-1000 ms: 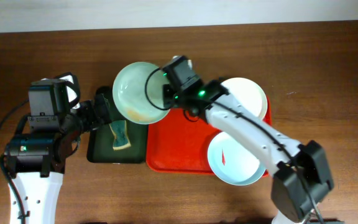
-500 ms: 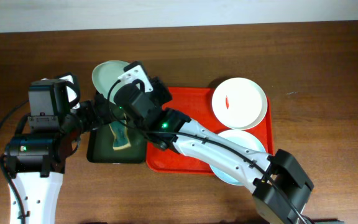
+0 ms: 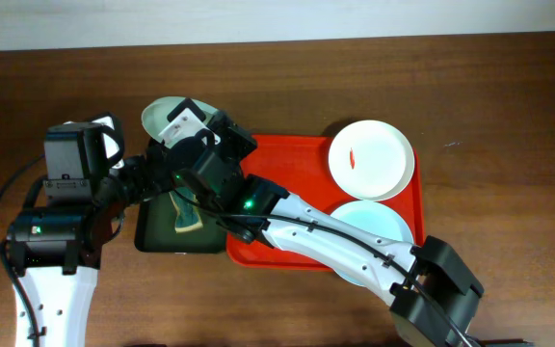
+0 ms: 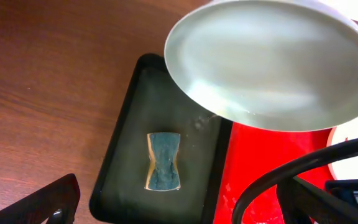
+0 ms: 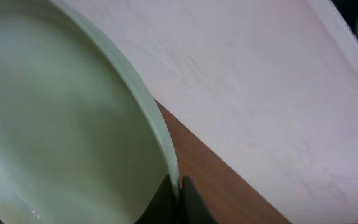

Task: Clean dirty plates on tray and stack at the side
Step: 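Lift the pale green plate with the right gripper and swing it right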

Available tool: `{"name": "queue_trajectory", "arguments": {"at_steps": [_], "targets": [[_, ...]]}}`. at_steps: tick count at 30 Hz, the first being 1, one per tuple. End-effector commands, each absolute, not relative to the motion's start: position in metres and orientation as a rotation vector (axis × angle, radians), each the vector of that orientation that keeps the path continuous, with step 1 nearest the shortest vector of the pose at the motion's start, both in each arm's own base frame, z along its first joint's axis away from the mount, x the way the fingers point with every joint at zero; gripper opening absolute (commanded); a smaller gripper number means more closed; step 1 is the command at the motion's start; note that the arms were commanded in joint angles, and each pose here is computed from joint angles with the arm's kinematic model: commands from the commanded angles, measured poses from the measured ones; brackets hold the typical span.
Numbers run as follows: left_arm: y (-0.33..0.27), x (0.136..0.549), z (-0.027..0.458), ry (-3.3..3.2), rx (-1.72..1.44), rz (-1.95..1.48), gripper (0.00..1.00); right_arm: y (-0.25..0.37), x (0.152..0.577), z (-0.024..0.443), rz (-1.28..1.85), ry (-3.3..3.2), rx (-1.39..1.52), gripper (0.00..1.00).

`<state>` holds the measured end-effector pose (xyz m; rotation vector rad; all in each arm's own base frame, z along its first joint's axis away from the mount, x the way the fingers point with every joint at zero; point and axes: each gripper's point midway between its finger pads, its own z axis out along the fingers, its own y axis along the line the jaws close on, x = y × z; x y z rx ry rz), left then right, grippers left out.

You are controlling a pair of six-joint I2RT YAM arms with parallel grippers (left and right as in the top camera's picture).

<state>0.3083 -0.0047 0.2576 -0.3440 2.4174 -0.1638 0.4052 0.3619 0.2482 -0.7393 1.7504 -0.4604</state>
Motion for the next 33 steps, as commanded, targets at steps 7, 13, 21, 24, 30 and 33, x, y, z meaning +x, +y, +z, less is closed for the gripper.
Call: {"name": "queue_trajectory", "arguments": {"at_steps": [7, 13, 21, 24, 30, 33], "targets": [[-0.0038, 0.309, 0.2636, 2.401, -0.357, -0.172, 0.99, 0.3645, 0.3943, 0.2858, -0.449, 1.693, -0.713, 0.04], [-0.0039, 0.309, 0.2636, 2.401, -0.357, -0.173, 0.99, 0.3644, 0.3943, 0.2858, -0.449, 1.693, -0.713, 0.04], [-0.0038, 0.309, 0.2636, 2.401, -0.357, -0.172, 0.99, 0.3643, 0.3942, 0.2855, -0.448, 1.694, -0.712, 0.04], [-0.0039, 0.309, 0.2636, 2.401, -0.357, -0.173, 0.99, 0.3643, 0.3942, 0.2855, -0.448, 1.694, -0.712, 0.04], [-0.0039, 0.309, 0.2636, 2.401, -0.357, -0.173, 0.99, 0.3643, 0.3942, 0.2855, -0.448, 1.695, -0.712, 0.04], [-0.0039, 0.3091, 0.2637, 2.401, -0.357, -0.173, 0.99, 0.3641, 0.3941, 0.2849, -0.45, 1.696, -0.714, 0.04]]}}
